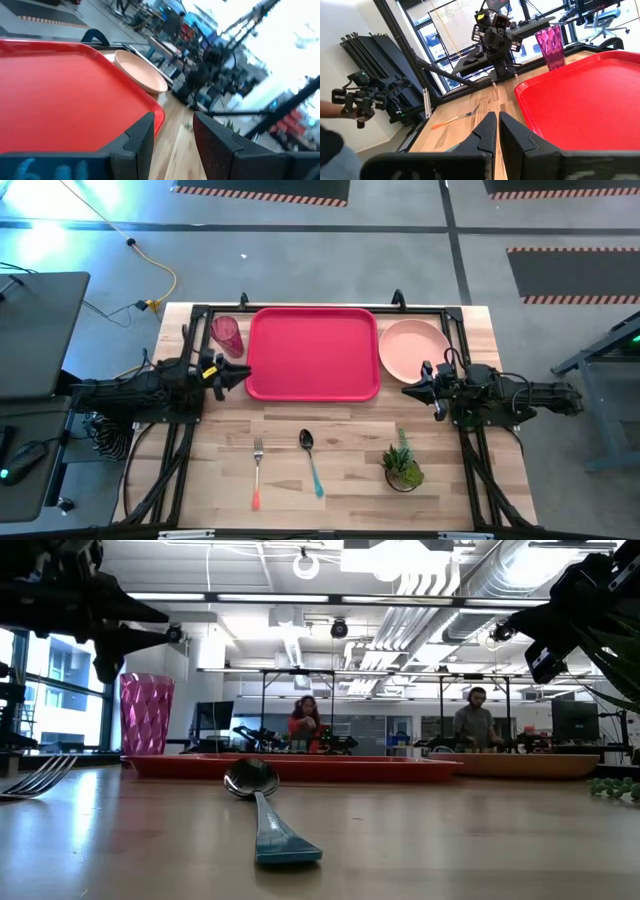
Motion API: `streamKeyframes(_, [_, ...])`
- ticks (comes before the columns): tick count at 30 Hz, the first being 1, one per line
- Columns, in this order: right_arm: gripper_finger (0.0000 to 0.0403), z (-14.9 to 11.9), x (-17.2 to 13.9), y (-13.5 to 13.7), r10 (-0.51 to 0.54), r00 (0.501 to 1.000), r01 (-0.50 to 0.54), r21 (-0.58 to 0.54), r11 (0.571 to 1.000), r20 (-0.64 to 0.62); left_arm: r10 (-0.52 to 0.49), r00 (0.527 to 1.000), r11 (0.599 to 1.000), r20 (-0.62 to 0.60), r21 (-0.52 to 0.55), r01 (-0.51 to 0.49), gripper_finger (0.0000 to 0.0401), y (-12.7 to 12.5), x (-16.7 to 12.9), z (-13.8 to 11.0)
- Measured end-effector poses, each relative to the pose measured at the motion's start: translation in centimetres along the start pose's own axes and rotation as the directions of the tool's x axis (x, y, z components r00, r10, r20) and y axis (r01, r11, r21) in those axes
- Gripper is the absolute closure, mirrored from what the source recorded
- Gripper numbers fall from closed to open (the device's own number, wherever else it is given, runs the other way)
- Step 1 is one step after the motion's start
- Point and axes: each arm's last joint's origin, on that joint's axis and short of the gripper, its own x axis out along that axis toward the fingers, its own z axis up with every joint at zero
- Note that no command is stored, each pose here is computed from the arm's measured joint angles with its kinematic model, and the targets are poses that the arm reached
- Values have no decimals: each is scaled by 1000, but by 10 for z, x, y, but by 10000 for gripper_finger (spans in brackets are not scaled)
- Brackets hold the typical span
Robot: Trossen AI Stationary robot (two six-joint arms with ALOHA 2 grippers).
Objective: Pick and place plate/cup/fork/spoon on tray
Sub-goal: Put the red cup on the red tray
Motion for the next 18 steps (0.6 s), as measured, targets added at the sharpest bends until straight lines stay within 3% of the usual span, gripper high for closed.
streamKeyframes(8, [391,0,0,0,0,1000,0,0,1000,0,-2,995,985,98,-170,19,275,-3,0,7])
streamKeyframes(18, [391,0,0,0,0,1000,0,-98,995,0,-45,963,977,265,-191,99,275,-11,-3,21])
